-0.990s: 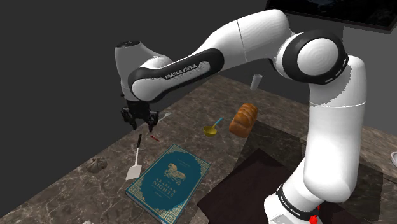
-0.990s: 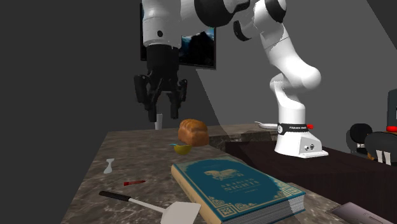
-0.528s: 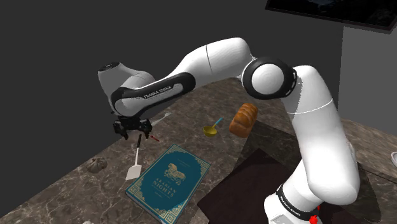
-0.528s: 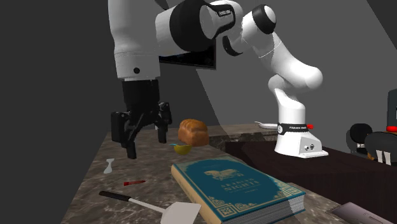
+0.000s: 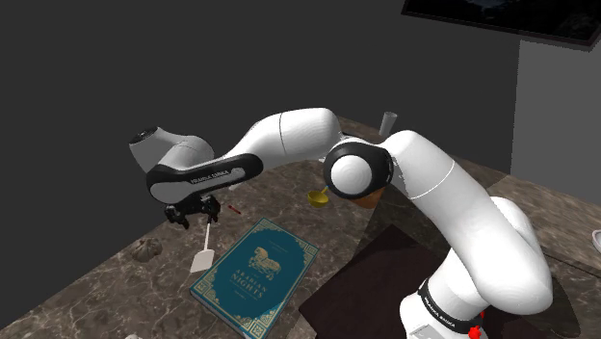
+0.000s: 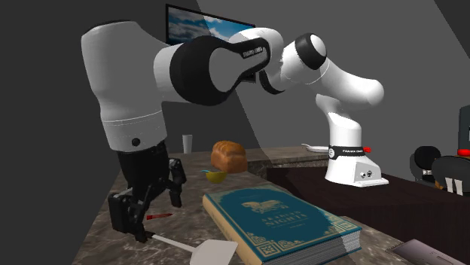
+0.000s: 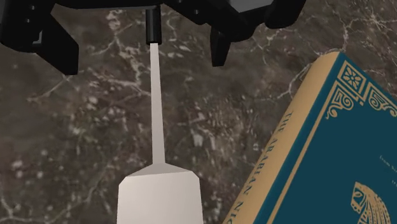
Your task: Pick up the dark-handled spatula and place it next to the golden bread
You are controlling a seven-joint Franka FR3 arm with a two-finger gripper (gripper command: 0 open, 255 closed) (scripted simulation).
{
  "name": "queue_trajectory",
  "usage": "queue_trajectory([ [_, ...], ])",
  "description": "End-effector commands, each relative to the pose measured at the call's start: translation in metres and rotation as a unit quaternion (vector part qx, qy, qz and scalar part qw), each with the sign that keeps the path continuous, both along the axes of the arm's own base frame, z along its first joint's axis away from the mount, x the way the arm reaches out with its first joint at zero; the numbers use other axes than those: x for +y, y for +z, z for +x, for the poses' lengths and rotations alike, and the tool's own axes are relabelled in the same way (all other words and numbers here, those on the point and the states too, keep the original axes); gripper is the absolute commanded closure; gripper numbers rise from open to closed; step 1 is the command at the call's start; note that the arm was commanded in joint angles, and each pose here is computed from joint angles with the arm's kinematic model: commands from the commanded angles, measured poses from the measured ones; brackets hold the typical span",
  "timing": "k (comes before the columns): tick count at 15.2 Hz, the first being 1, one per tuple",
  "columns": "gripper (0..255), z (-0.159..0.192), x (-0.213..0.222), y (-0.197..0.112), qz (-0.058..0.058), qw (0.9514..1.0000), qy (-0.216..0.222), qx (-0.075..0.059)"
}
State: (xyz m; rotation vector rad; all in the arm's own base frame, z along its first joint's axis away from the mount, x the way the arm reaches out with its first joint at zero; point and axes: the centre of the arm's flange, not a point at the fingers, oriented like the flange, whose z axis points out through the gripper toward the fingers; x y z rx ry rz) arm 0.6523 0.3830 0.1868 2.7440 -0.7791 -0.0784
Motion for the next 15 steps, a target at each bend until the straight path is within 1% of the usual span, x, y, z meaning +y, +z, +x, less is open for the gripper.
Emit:
queue_trajectory([
  [1, 0, -0.001, -0.002, -0.011, -0.001, 1.0, 0.002, 0.001],
  [6, 0, -0.004, -0.009, -0.034, -0.001, 1.0, 0.002, 0.001],
  [13, 0, -0.004, -0.009, -0.034, -0.001, 1.0, 0.002, 0.001],
  [14, 255, -0.004, -0.009, -0.034, -0.001, 1.0, 0.002, 0.001],
  [15, 255, -0.004, -0.009, -0.034, -0.001, 1.0, 0.002, 0.001],
])
